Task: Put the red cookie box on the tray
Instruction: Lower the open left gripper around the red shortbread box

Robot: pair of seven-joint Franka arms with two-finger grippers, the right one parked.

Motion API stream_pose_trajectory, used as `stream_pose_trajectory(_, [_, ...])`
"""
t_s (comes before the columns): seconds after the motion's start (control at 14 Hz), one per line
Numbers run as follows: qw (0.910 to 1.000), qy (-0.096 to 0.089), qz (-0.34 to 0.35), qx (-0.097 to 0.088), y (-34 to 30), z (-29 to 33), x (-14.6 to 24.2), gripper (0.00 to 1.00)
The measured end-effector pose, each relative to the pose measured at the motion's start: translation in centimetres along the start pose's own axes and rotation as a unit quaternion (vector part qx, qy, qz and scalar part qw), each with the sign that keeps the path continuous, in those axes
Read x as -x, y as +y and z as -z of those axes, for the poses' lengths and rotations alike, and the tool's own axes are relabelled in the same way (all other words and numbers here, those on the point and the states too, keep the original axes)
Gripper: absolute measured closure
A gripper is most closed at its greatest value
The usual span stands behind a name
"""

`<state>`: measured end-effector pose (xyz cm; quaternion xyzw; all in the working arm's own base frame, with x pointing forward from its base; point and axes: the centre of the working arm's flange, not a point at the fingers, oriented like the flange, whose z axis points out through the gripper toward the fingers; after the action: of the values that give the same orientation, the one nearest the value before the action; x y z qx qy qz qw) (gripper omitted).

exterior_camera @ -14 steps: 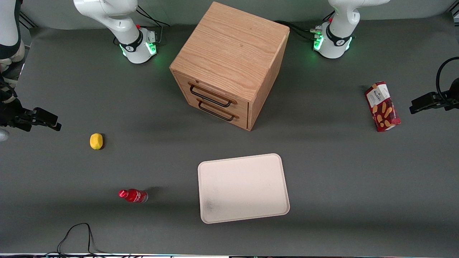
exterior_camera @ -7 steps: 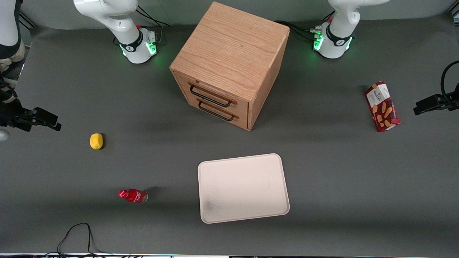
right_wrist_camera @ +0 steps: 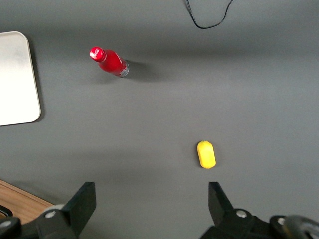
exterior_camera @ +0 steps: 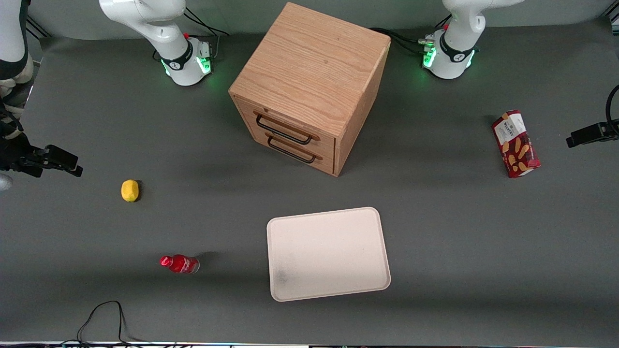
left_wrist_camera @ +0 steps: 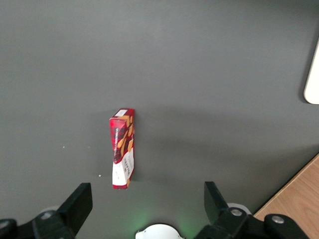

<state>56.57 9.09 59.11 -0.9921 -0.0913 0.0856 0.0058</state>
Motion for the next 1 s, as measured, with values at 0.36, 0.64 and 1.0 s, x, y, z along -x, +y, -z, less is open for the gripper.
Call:
stream_pose_trajectory(0.36, [0.9999,0.000,0.006,0.010,-6.2,-0.9,3.2,0.00])
stream_pose_trajectory(0.64, [0.9994,0.022,-0.025,0.013,-7.9,-4.6,8.7,0.00])
stream_pose_trajectory(1.0, [0.9984,0.025,-0.049,0.016,-9.1,-10.3,9.1,0.00])
